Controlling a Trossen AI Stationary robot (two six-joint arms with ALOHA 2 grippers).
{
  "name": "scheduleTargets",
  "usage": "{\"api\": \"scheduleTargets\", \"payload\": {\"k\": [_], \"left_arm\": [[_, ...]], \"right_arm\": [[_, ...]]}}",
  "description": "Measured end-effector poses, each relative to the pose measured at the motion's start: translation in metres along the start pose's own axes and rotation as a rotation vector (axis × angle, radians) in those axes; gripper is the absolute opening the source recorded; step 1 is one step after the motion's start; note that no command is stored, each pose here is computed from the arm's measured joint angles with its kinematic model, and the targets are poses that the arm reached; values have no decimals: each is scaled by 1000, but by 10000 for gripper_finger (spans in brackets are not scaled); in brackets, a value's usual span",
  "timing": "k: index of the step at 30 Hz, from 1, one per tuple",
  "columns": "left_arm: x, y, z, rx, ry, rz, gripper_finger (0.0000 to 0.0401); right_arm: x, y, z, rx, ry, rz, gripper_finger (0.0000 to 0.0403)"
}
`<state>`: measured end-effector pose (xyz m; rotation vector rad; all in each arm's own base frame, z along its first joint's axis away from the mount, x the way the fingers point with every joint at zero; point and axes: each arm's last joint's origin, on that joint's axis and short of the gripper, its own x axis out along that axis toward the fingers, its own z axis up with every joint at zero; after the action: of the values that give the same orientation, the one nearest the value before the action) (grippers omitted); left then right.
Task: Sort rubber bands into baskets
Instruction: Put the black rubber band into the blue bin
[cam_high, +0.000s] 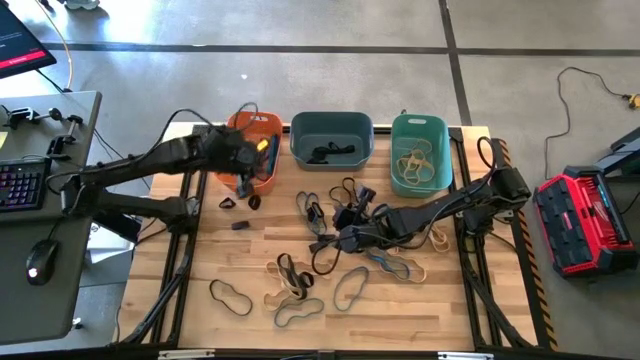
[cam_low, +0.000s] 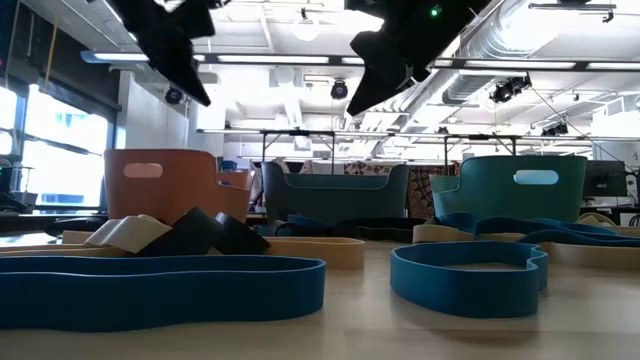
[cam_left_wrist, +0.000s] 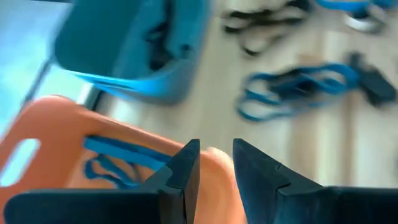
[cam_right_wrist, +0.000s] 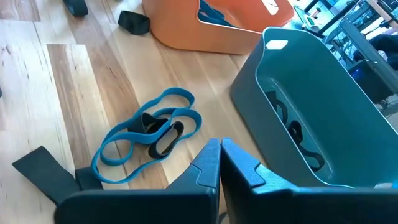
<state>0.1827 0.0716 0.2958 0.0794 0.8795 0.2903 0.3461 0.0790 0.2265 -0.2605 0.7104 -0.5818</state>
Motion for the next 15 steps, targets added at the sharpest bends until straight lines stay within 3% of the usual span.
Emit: {"api": "scheduleTargets", "payload": {"k": [6, 15], "left_arm": [[-9, -33, -12, 74, 121, -131, 85], [9, -66, -44, 116, 288, -232, 85]], "right_arm": [[-4, 3, -4, -6, 17, 6, 0], [-8, 7, -5, -13, 16, 14, 0]]}}
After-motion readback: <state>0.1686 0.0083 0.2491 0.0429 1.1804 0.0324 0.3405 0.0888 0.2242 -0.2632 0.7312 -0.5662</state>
